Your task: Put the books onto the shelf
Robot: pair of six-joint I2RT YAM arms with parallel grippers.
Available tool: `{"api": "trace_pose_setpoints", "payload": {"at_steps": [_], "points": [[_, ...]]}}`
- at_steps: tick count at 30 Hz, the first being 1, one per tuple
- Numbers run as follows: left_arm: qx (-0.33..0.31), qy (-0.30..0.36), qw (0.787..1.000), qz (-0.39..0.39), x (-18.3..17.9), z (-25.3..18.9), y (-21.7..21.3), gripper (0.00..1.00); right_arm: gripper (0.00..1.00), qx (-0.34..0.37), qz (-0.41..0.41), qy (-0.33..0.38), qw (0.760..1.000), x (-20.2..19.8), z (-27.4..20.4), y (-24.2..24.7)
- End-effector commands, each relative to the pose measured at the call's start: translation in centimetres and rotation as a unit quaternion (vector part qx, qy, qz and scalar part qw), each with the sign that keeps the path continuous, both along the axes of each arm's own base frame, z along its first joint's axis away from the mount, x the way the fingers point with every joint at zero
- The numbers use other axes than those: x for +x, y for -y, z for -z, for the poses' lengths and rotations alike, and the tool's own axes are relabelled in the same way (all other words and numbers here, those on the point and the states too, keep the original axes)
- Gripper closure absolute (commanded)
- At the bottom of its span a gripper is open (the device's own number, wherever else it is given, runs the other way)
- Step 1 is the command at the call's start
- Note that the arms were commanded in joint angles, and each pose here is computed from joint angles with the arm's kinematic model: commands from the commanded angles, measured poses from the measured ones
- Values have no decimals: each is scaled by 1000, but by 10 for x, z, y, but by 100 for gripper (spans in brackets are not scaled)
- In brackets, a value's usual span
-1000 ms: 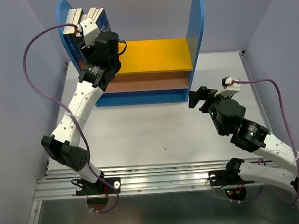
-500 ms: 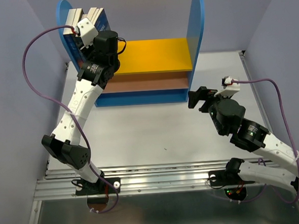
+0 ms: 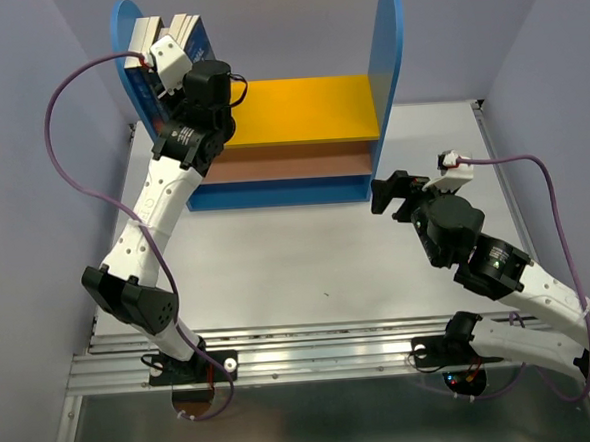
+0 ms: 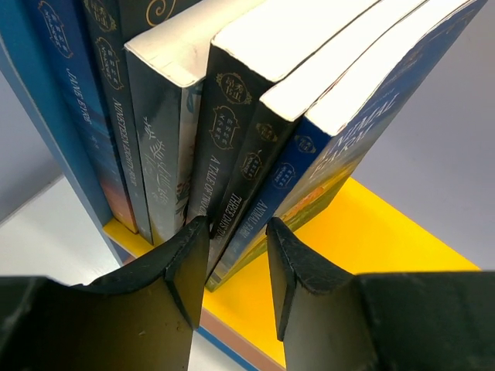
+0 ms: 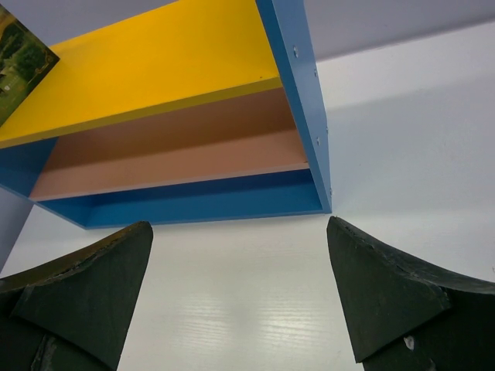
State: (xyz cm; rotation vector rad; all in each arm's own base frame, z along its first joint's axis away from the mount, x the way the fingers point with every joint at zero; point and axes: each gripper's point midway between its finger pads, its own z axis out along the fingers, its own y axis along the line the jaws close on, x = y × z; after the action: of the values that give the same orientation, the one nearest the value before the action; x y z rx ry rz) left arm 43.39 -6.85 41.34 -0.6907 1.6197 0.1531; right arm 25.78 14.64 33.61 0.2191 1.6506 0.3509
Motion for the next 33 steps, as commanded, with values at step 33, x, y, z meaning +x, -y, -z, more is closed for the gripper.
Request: {"api": "trace_pose_setpoints", "payload": {"at_steps": [33], "points": [[-9,40,999,-9,-16,-14,-34,36,0,2,-9,-1,1000,-2,5,-3]]}}
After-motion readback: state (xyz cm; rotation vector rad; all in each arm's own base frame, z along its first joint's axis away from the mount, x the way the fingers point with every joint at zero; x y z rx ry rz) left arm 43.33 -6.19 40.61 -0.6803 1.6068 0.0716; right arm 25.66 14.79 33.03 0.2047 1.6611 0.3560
